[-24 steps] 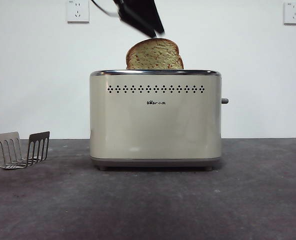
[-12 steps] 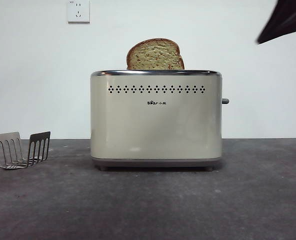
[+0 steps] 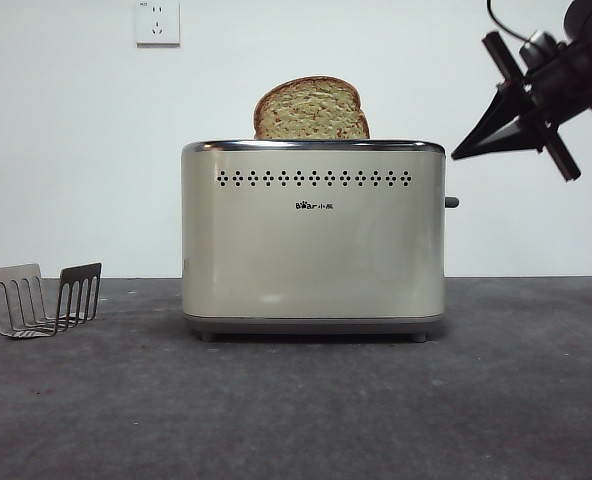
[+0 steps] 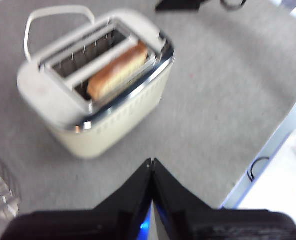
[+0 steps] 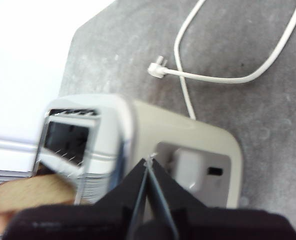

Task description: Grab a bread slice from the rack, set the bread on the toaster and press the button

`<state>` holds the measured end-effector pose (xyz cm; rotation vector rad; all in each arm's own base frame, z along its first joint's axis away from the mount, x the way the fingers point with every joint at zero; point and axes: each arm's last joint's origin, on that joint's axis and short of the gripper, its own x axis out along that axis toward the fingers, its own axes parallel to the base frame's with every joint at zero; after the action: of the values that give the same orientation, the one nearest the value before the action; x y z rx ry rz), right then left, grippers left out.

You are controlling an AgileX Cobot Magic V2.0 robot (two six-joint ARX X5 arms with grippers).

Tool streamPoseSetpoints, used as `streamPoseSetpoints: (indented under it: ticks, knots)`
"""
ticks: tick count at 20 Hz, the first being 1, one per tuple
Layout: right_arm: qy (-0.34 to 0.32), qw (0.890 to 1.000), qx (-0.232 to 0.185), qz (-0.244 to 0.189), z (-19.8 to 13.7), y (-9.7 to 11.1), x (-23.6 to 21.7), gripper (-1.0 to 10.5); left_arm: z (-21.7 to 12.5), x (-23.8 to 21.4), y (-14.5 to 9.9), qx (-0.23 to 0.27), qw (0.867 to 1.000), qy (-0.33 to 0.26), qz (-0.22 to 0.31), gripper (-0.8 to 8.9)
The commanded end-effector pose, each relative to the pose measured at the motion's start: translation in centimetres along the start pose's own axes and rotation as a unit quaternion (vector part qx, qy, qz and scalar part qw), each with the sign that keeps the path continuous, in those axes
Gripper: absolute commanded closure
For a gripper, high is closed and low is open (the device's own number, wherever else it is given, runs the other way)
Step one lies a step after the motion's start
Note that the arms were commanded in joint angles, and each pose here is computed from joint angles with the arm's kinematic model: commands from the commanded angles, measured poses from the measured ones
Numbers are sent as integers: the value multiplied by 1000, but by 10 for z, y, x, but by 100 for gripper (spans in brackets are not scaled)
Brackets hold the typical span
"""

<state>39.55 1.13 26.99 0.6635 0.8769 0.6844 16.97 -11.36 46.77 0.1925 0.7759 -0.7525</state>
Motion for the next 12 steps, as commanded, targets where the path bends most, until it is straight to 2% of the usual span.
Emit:
streamPoseSetpoints:
  ticks: [1,5,12]
  knots:
    - [13,1000,24,0,2,-14,12,951,-15,5,0,-17,1000,20,-1,822]
    - [35,998,48,15,-1,-30,26,951,-27,4,-1,-27,999,29,-1,822]
    - [65,995,73,4,-10,-45,45,951,-28,3,-1,-32,999,27,0,822]
